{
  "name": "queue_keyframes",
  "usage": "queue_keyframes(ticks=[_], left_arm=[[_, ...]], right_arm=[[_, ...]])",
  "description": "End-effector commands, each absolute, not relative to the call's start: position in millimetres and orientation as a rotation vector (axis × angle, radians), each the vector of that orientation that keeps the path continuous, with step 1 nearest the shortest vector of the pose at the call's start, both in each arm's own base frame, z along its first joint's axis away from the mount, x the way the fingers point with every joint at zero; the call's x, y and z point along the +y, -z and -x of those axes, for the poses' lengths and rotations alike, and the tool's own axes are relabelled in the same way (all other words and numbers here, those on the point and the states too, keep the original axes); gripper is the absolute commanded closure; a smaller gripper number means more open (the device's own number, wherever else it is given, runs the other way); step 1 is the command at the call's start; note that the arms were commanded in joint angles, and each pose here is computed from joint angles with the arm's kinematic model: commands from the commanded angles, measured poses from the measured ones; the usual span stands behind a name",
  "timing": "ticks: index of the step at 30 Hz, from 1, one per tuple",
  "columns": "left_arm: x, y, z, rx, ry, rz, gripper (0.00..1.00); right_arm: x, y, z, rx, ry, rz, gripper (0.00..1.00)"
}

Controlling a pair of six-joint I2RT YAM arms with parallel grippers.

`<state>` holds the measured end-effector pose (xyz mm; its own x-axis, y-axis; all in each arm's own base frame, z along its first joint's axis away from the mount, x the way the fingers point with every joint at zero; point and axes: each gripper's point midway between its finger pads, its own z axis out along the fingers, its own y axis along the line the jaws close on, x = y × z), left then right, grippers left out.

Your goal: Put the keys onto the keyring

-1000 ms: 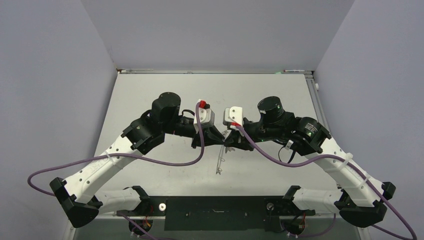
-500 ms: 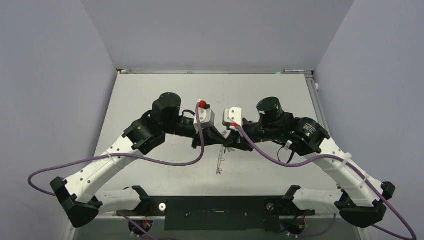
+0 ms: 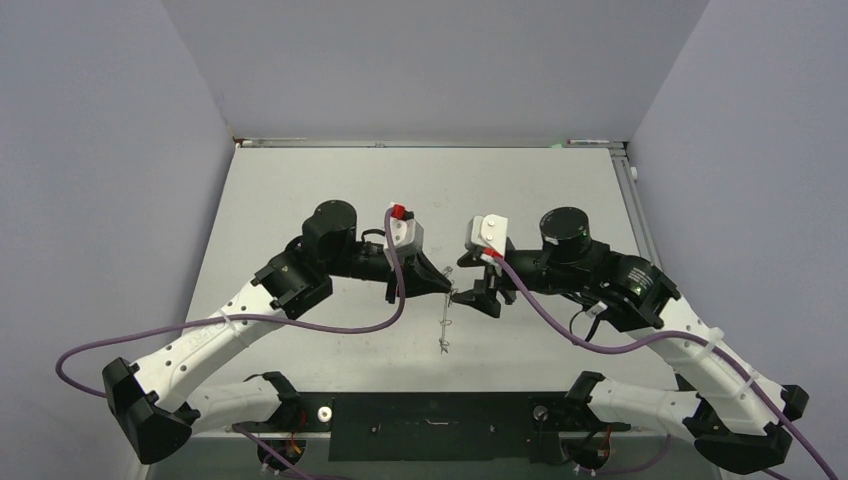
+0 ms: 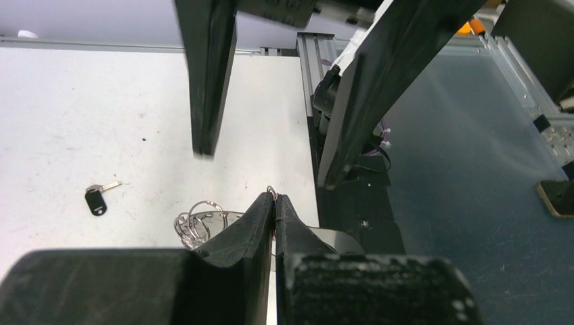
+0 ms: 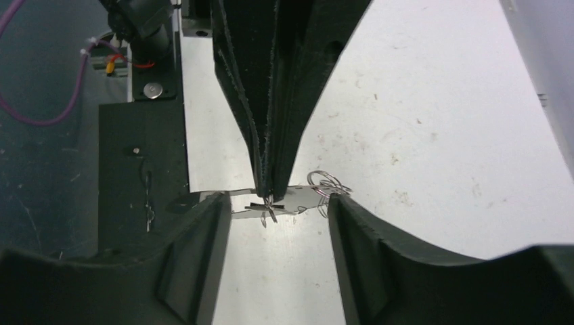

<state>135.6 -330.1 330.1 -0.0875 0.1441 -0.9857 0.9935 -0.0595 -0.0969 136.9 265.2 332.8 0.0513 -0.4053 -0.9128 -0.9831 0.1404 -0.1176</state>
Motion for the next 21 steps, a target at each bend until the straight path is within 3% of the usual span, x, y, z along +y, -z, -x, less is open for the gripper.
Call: queue_keyframes(ticks=[1, 12, 21], left_arm=[[-323, -387, -131, 1.119, 1.324, -1.168, 1.0], [-306, -408, -125, 0.967, 1.375, -0.995, 1.0], [-279, -435, -128, 0.754, 1.41, -0.701, 1.0]], right_arm=[[257, -382, -144, 1.354, -0.763, 1.213, 0.4], [249, -396, -129, 1.229, -0.838, 1.101, 0.56], [266, -391, -134, 1.224, -0.908, 1.077, 0.58]])
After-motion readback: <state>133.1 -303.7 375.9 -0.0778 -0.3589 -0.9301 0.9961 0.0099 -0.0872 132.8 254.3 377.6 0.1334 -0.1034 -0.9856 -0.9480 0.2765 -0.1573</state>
